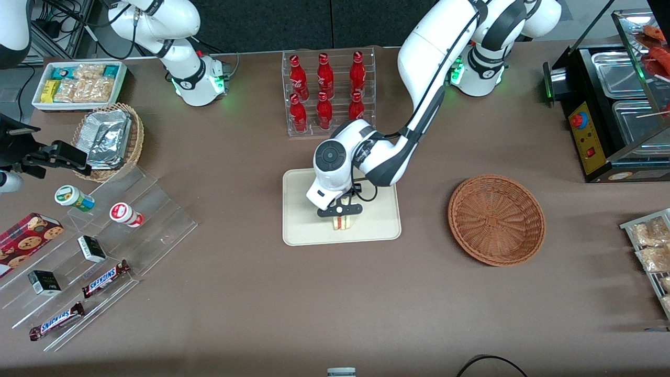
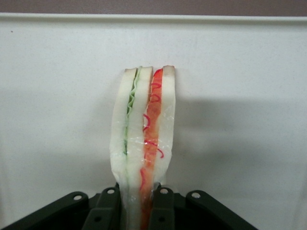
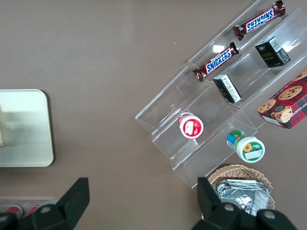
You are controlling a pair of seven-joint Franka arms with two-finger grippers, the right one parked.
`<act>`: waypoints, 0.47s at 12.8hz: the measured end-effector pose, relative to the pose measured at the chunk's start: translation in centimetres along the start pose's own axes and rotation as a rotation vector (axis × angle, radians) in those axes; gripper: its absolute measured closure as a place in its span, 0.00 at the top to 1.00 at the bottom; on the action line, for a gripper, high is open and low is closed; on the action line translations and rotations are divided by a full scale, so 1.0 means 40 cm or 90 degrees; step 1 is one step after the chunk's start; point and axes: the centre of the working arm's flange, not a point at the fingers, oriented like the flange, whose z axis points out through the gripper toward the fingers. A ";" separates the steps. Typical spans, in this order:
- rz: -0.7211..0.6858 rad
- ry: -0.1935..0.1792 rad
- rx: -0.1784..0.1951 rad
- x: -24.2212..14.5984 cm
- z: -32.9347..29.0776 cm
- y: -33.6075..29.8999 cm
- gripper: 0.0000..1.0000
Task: Place sandwich from basket to tray
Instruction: 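Lower the sandwich onto the tray and open the left gripper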
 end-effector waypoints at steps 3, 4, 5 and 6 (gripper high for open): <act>0.005 0.003 -0.002 -0.009 -0.006 0.011 0.57; 0.005 0.005 -0.004 -0.006 -0.012 0.012 0.68; 0.004 0.010 -0.006 -0.001 -0.022 0.012 0.79; 0.001 0.015 -0.010 0.008 -0.037 0.011 0.90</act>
